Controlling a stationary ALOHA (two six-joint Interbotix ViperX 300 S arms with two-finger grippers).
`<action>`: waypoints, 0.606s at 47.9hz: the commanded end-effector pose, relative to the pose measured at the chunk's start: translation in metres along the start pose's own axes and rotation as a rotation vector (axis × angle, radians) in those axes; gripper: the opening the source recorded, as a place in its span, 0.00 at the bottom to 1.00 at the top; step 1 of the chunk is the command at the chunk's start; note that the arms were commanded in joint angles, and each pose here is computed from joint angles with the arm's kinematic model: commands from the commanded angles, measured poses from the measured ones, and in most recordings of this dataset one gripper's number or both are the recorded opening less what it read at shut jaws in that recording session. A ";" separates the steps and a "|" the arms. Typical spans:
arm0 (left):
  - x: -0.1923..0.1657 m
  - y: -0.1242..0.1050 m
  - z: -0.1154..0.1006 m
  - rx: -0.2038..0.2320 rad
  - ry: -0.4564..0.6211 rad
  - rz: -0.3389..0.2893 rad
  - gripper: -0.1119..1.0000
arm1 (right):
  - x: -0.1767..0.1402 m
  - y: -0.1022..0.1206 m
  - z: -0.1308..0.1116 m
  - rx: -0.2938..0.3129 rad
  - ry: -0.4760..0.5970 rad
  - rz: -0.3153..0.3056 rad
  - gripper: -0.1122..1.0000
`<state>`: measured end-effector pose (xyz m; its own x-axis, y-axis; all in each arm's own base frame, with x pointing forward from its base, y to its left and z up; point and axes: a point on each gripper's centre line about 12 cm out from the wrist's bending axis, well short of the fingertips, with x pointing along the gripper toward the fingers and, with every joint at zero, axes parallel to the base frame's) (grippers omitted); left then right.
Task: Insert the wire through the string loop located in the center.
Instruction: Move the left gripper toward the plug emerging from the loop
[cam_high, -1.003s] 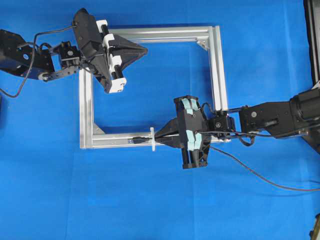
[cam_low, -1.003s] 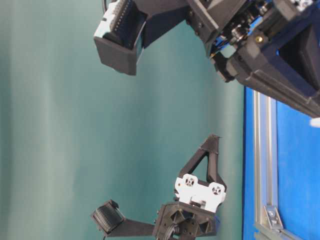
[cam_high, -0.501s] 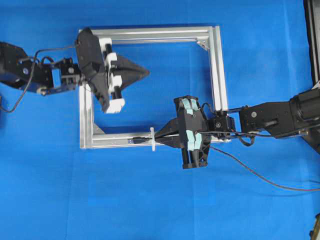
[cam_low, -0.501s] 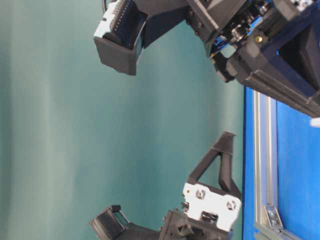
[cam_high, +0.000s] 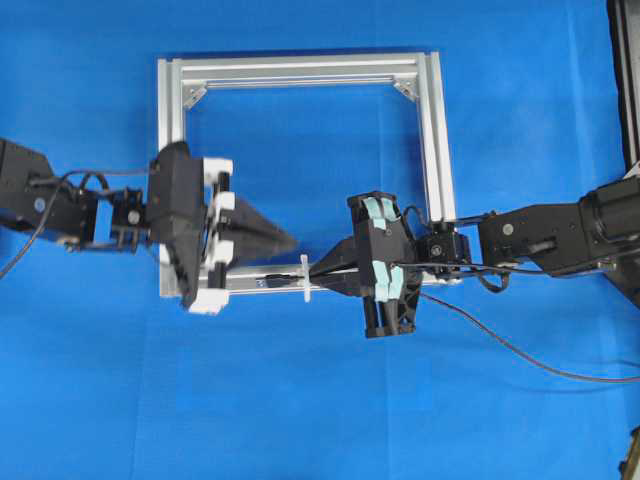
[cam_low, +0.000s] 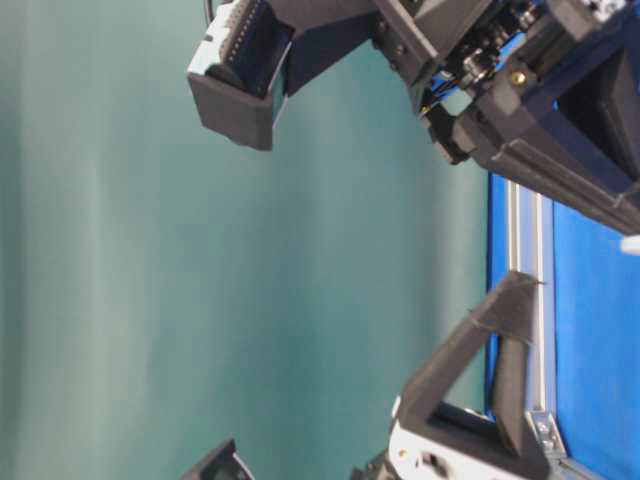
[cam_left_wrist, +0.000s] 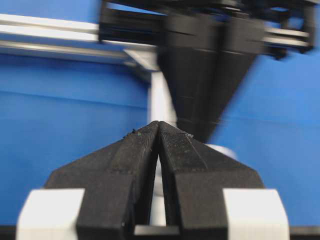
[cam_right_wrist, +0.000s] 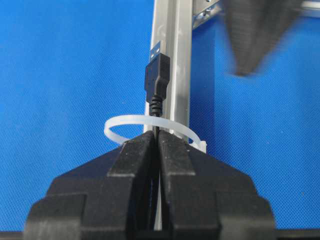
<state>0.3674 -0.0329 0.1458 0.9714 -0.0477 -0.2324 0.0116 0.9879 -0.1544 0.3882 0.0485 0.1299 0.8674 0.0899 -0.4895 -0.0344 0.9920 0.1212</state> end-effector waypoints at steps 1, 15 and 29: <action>-0.002 -0.015 0.011 0.000 -0.035 -0.042 0.10 | -0.001 0.003 0.010 0.002 -0.035 0.007 0.08; -0.004 -0.044 0.008 -0.021 -0.026 -0.119 0.10 | -0.001 0.003 0.010 0.001 -0.035 0.007 0.08; -0.002 -0.043 0.006 -0.030 0.001 -0.114 0.10 | -0.001 0.004 0.010 0.001 -0.037 0.010 0.08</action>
<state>0.3620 -0.0729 0.1440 0.9548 -0.1535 -0.2547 0.1018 0.9734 -0.2051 0.3889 0.0492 0.1309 0.8702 0.0913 -0.4841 -0.0365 0.9919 0.1215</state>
